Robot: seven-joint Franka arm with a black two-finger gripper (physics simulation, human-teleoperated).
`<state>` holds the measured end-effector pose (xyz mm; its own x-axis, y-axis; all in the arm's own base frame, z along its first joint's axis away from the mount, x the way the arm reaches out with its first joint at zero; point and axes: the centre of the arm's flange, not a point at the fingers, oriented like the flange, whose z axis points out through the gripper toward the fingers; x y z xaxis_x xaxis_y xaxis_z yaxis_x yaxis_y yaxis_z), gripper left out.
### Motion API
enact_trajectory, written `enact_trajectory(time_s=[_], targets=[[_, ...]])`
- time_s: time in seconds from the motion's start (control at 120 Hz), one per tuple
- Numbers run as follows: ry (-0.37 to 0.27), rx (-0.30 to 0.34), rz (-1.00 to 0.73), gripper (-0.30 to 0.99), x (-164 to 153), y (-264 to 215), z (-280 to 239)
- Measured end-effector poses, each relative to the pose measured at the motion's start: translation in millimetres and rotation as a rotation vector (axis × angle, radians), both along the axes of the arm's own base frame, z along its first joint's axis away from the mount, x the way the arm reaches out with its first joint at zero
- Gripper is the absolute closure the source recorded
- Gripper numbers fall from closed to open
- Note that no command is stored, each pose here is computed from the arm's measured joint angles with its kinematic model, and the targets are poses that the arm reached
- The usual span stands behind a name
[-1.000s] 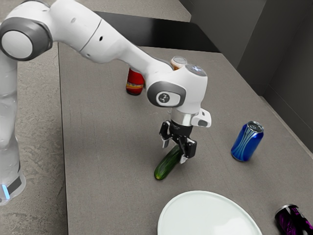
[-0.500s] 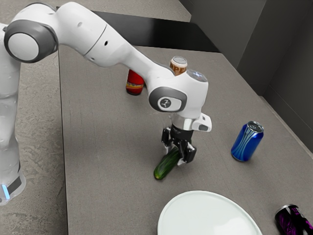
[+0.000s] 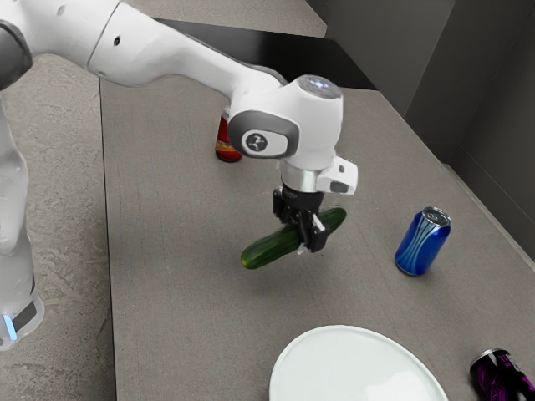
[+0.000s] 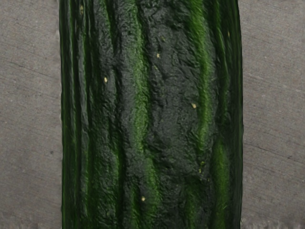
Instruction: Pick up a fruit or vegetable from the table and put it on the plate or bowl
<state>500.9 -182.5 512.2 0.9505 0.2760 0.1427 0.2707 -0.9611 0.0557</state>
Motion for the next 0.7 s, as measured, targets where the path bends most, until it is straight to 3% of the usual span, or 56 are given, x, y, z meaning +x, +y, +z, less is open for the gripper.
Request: enact_trajectory(time_s=[0.383, 0.533, 0.7], targets=[[-0.021, 0.030, -0.265, 0.48, -57, -124, 47], [-0.011, 0.028, -0.317, 0.48, -62, -147, 57], [0.023, 0.019, -0.360, 0.50, -39, -162, 53]])
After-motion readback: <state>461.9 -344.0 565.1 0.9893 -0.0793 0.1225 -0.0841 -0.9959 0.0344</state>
